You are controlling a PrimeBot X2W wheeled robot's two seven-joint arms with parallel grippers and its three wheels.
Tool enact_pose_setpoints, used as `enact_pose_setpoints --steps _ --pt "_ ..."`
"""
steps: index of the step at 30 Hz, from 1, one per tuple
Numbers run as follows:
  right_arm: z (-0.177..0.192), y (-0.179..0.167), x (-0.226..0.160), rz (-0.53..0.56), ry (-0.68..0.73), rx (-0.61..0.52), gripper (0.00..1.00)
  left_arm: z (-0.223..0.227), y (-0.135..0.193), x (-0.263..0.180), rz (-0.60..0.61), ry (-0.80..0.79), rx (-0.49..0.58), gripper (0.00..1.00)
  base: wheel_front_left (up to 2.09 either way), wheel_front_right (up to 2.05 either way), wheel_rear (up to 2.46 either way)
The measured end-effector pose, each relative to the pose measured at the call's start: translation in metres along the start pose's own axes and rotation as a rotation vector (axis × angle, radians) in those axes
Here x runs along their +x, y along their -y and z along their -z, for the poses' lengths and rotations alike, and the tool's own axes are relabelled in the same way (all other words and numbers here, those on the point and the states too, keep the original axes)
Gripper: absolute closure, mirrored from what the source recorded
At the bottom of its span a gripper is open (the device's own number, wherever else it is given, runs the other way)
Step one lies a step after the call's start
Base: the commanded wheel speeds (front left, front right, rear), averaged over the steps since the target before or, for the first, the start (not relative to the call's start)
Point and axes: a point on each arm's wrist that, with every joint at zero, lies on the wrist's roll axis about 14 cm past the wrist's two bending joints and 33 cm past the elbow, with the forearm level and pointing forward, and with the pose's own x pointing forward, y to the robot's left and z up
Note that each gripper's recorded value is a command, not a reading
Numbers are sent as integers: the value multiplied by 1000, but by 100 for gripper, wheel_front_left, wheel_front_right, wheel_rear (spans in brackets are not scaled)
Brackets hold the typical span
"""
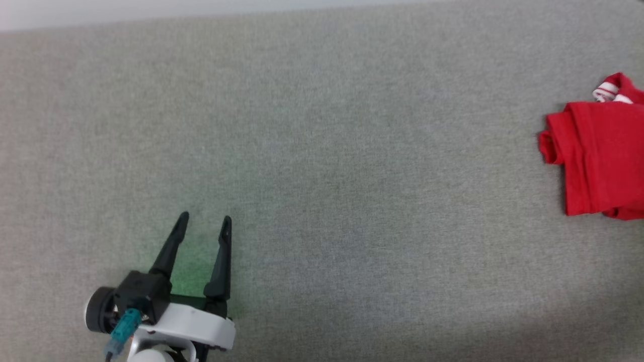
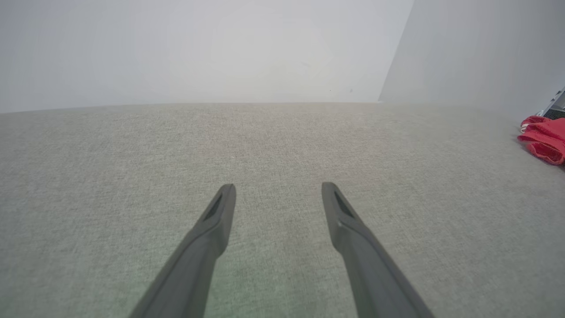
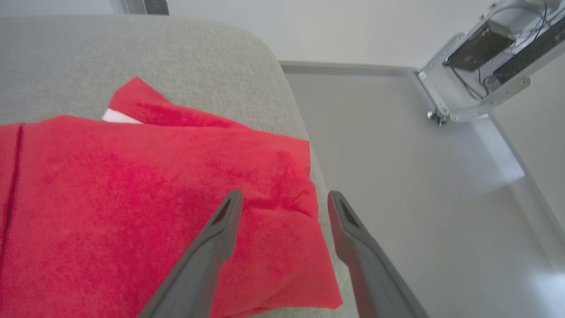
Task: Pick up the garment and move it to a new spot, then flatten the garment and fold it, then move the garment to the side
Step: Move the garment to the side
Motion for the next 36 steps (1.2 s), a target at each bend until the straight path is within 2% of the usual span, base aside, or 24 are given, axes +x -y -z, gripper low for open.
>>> enact_pose_setpoints --steps 3,13,23,29,36 --pt "-13 -7 -8 -25 63 -24 0 -4 1 -4 -2 6 -3 0 0 0 0" --pt "-27 -97 -61 -292 263 -38 0 -23 -9 -31 -43 42 -8 0 0 0 0" --pt "-20 -155 -123 -474 375 51 0 -45 -16 -57 -75 95 2 0 0 0 0" --pt "-11 -177 -150 -543 418 115 0 -50 -21 -73 -101 114 -3 0 0 0 0" --pt "2 -185 -166 -565 439 130 0 -33 -26 -95 -150 79 -45 0 0 0 0"
